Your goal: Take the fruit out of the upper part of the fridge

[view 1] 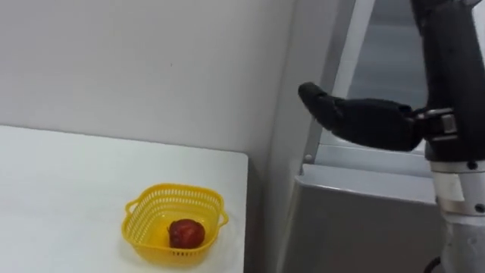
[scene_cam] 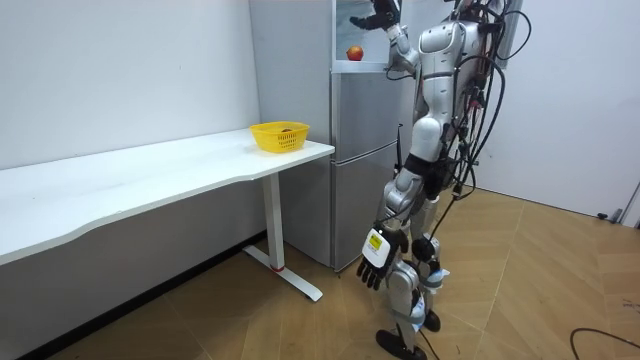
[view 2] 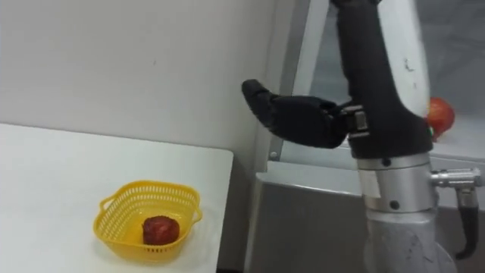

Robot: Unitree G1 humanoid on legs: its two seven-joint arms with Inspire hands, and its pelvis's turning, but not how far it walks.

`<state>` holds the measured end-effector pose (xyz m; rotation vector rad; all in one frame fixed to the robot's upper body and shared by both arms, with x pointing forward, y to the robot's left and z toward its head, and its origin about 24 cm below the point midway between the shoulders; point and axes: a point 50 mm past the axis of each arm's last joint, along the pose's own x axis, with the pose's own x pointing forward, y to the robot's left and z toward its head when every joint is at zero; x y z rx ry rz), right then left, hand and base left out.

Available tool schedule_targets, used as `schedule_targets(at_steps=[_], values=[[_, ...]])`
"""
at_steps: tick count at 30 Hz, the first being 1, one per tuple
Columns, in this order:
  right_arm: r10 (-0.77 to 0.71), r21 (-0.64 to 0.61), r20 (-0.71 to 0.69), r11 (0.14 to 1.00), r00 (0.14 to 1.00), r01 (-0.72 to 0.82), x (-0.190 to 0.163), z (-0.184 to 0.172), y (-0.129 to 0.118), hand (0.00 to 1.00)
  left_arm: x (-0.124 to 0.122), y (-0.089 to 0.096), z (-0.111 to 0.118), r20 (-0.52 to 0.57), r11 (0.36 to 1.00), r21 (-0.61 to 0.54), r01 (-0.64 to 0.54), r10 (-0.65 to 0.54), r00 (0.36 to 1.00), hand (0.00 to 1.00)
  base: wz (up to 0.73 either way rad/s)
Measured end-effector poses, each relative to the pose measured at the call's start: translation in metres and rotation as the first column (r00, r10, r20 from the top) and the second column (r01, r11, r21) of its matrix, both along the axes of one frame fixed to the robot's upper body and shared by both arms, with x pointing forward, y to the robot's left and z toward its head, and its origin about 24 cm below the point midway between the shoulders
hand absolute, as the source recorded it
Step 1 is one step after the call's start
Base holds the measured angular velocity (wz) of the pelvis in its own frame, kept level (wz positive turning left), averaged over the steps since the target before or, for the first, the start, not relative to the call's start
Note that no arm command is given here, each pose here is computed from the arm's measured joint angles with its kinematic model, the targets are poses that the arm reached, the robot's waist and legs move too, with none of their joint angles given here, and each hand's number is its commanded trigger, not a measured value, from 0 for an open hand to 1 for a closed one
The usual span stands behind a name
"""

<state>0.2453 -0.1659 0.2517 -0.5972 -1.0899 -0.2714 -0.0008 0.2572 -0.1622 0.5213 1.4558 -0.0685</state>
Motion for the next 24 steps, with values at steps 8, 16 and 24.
schedule_targets(at_steps=[8, 16, 24], values=[[-0.097, 0.097, 0.093, 0.991, 0.991, 0.088, -0.007, 0.008, -0.025, 0.0, 0.0, -0.003, -0.001, 0.011, 1.0, -0.025, 0.004, -0.004, 1.0, 0.0, -0.08], [-0.172, 0.224, 0.038, 0.961, 0.984, 0.159, -0.002, -0.004, -0.055, 0.0, 0.0, -0.003, 0.0, 0.019, 1.0, -0.03, 0.007, -0.007, 1.0, 0.0, -0.01], [-0.229, 0.304, -0.072, 0.922, 0.971, 0.24, 0.012, -0.02, -0.075, 0.0, -0.001, 0.0, 0.001, 0.017, 1.0, -0.019, 0.009, -0.008, 1.0, 0.0, 0.0]])
